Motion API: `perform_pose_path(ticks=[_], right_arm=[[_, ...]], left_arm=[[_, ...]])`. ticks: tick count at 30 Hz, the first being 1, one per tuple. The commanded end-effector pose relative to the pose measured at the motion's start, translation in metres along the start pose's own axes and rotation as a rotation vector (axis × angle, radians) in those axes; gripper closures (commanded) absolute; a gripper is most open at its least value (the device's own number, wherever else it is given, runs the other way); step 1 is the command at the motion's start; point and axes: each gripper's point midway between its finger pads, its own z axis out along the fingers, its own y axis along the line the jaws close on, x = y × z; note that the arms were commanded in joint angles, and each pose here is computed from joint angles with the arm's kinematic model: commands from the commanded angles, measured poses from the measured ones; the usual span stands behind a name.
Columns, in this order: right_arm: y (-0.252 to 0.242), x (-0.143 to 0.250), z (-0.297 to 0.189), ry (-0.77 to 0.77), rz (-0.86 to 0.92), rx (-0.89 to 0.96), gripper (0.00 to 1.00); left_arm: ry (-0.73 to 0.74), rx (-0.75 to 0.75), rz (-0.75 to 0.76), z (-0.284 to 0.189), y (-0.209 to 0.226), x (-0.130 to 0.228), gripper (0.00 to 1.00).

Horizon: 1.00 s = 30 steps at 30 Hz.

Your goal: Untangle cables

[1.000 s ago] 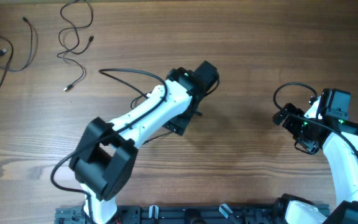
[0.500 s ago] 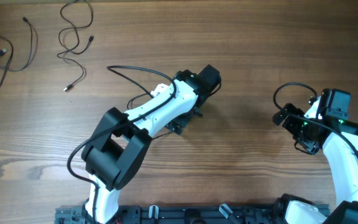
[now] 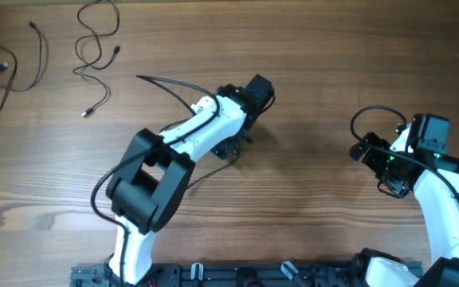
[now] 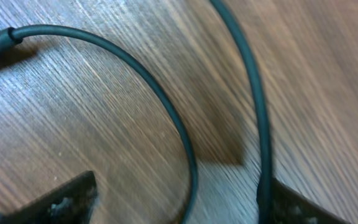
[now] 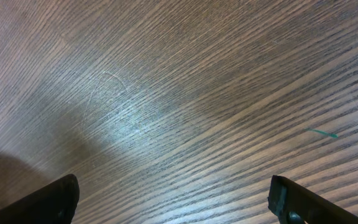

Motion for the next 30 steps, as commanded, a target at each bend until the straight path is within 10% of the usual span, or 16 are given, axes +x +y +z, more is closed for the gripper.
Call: perform_pose_path(ticks=[1, 2, 11, 22, 30], right_arm=[[0.003, -0.005, -0.005, -0.02, -0.024, -0.012, 0.0], [0.003, -0.005, -0.005, -0.018, -0.023, -0.012, 0.0], [0.003, -0.003, -0.005, -0.013, -0.022, -0.01, 0.0], [0.003, -0.003, -0.005, -0.013, -0.021, -0.01, 0.0], [0.003, -0.004, -0.005, -0.017, -0.02, -0.012, 0.0]], left_arm=[[-0.036, -0.054, 0.034, 0.022, 0.007, -0.009, 0.82], [-0.053, -0.053, 0.058, 0.021, 0.006, -0.013, 0.96], [-0.28, -0.157, 0.05, -0.066, 0.063, -0.121, 0.96], [-0.326, -0.238, -0.36, -0.157, 0.233, -0.26, 0.96], [-0.168, -0.198, -0.615, -0.128, 0.32, -0.308, 0.96]])
